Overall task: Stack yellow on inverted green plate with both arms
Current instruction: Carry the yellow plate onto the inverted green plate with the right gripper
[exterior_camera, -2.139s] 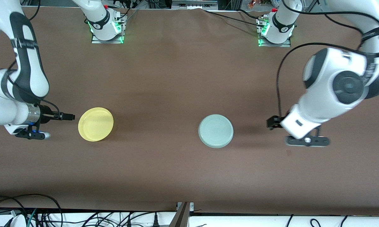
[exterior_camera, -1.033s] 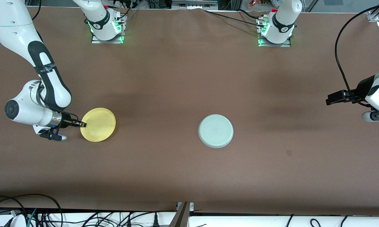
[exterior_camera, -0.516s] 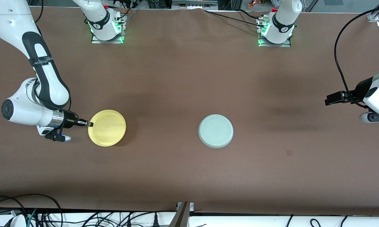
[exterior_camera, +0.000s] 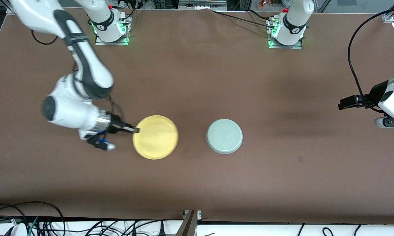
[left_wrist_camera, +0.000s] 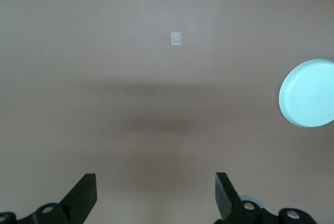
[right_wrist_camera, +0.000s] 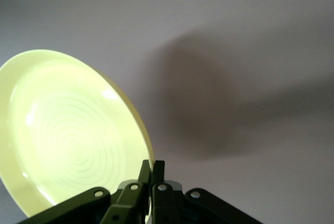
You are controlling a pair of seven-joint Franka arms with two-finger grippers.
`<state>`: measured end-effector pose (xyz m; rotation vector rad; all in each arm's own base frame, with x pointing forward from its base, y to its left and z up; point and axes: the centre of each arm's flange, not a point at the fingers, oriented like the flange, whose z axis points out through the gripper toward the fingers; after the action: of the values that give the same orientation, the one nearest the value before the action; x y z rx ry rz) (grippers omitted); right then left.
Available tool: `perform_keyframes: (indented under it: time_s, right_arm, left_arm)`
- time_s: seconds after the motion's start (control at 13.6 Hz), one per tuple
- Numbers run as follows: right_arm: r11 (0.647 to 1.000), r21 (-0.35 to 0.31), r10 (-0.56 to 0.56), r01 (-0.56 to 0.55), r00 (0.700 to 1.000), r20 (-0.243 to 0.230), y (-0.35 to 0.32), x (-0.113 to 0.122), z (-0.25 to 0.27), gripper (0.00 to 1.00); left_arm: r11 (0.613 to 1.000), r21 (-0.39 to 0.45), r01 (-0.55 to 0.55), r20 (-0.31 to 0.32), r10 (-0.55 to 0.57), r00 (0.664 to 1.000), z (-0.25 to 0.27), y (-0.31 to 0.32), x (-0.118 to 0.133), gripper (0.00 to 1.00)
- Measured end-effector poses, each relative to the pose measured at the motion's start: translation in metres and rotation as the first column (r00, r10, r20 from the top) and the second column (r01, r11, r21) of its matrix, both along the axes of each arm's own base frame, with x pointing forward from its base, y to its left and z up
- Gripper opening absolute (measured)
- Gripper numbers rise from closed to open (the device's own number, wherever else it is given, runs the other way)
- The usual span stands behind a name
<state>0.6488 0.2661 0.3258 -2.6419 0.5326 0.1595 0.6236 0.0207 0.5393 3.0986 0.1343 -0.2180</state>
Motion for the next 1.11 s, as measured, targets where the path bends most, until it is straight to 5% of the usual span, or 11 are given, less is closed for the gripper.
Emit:
perform_keyframes:
  time_s: [0.44, 0.81, 1.11]
  right_arm:
    - [0.995, 0.049, -0.095, 0.091, 0.992, 0.084, 0.173, -0.053, -0.068, 0.03]
    - [0.999, -0.027, 0.031, -0.027, 0.991, 0.131, 0.222, -0.092, -0.090, 0.03]
    - [0.999, -0.033, 0.048, -0.043, 0.983, 0.180, 0.230, -0.098, -0.118, 0.03]
  left_arm:
    - [1.000, 0.000, 0.000, 0.001, 0.000, 1.000, 0.000, 0.000, 0.000, 1.00]
    - [1.000, 0.000, 0.000, 0.001, 0.000, 1.000, 0.000, 0.001, 0.000, 1.00]
    - [1.000, 0.000, 0.000, 0.001, 0.000, 1.000, 0.000, 0.001, 0.000, 1.00]
